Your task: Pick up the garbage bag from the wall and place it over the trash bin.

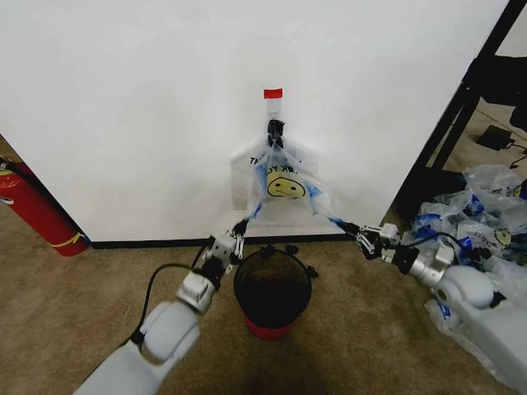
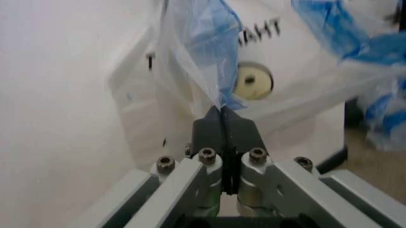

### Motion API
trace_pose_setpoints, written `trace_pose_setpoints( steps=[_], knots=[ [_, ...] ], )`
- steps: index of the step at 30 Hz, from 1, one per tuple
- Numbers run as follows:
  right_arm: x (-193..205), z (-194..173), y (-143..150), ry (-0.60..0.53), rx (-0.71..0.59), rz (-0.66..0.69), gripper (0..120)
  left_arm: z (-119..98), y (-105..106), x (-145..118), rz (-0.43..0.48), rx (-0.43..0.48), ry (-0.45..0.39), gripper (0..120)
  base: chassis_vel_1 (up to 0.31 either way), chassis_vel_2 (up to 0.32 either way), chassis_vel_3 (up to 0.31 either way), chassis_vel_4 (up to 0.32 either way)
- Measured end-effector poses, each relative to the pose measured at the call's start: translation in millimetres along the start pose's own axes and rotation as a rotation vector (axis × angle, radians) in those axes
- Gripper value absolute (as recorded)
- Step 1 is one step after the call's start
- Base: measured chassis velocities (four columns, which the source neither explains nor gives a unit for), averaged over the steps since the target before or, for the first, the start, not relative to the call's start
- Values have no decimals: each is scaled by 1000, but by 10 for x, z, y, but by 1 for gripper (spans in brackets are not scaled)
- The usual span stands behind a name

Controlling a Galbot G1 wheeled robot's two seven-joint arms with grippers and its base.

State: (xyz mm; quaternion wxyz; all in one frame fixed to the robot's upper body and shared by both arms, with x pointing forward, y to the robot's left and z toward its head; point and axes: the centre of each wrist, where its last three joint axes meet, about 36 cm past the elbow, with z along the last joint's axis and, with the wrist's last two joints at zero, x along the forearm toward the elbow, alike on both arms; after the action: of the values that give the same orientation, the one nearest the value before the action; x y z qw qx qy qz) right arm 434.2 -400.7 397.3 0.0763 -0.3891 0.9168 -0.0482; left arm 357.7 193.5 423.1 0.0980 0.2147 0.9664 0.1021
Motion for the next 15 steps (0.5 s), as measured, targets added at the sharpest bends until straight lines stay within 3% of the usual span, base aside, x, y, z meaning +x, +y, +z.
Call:
trace_pose_setpoints(
  steps=[7, 11, 15],
  knots=[
    [14, -73, 461, -128, 12, 110, 0, -417, -38, 179, -19, 43, -102, 0, 0, 0, 0, 0],
    [47, -254, 717, -171, 29, 92, 0, -634, -19, 252, -34, 58, -152, 0, 0, 0, 0, 0],
    [104, -343, 774, -174, 43, 40, 0, -666, -6, 268, -46, 58, -160, 0, 0, 0, 0, 0]
  ],
)
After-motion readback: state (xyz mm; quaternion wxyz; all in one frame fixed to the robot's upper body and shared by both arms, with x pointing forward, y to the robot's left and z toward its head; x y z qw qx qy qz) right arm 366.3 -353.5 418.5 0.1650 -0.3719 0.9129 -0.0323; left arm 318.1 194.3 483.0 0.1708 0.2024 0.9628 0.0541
